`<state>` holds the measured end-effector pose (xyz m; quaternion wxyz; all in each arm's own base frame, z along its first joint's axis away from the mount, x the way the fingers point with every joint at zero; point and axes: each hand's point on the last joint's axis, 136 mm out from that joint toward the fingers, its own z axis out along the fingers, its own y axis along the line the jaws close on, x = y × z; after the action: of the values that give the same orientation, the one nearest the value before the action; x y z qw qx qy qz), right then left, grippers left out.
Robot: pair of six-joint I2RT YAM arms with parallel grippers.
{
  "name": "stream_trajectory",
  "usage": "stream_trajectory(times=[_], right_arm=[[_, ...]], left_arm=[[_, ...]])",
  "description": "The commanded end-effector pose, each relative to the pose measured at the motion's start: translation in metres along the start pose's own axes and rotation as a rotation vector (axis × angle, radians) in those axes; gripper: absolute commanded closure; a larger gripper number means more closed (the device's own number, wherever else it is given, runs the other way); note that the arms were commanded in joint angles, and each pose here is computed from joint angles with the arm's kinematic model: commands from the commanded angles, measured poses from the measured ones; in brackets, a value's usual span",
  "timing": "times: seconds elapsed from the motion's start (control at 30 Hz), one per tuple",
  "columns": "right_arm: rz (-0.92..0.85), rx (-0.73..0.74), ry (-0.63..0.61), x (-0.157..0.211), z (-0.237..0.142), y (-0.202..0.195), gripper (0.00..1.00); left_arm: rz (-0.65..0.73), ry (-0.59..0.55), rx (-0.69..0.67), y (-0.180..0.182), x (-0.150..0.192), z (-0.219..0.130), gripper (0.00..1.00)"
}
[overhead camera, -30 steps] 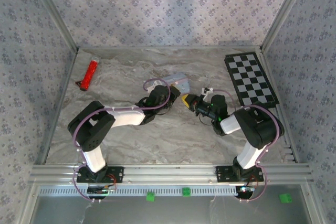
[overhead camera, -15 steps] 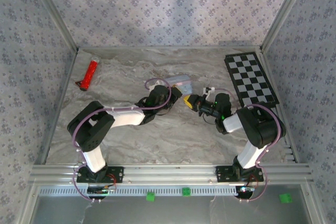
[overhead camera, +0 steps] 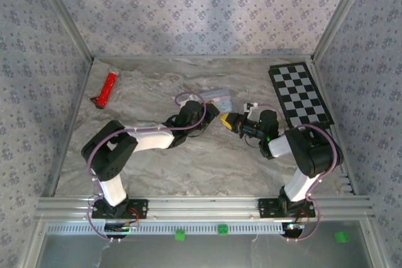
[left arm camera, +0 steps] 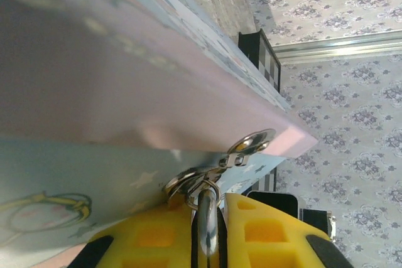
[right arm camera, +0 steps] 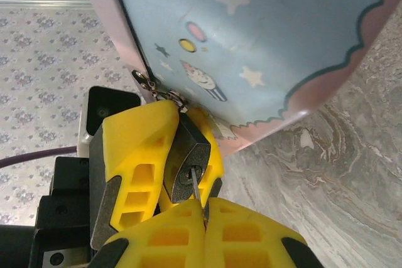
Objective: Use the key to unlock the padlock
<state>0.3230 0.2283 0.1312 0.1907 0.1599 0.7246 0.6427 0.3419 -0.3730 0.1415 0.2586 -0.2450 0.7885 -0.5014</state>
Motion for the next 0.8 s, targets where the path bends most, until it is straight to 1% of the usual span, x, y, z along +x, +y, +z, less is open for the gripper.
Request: stream_trajectory(times=[0.0,0.1,0.27,0.33,0.43,0.5,0.63,0.77], right_arm=[[-0.127,-0.138,-0.108,-0.031,0.013,0.046,1.00],[-0.133,-0.155,-0.095,-0.025,0.017,0.053,1.00],[-0.184,-0.138,-0.059,-0.009,0.025,0.067,1.00],[-0.191,-0.122,-0.074,-0.015,0.020,0.064,1.00],[-0.158,-0.089,-0.120,-0.040,0.006,0.046,1.00],[-0.132,-0.109,-0.132,-0.049,0.002,0.042,1.00],[-0.115,-0.118,-0.112,-0.043,0.012,0.038,1.00],[-0.148,-0.130,-0.079,-0.028,0.022,0.051,1.00]], left_arm=[[0.084,0.474,0.244,-0.072,0.123,-0.031,1.00],[0.094,0.478,0.241,-0.072,0.125,-0.031,1.00],[0.091,0.490,0.226,-0.067,0.129,-0.030,1.00],[0.091,0.497,0.233,-0.069,0.130,-0.030,1.00],[0.104,0.507,0.227,-0.069,0.134,-0.032,1.00],[0.108,0.514,0.225,-0.068,0.135,-0.033,1.00],[0.106,0.525,0.220,-0.067,0.139,-0.033,1.00],[0.105,0.531,0.218,-0.066,0.141,-0.032,1.00]])
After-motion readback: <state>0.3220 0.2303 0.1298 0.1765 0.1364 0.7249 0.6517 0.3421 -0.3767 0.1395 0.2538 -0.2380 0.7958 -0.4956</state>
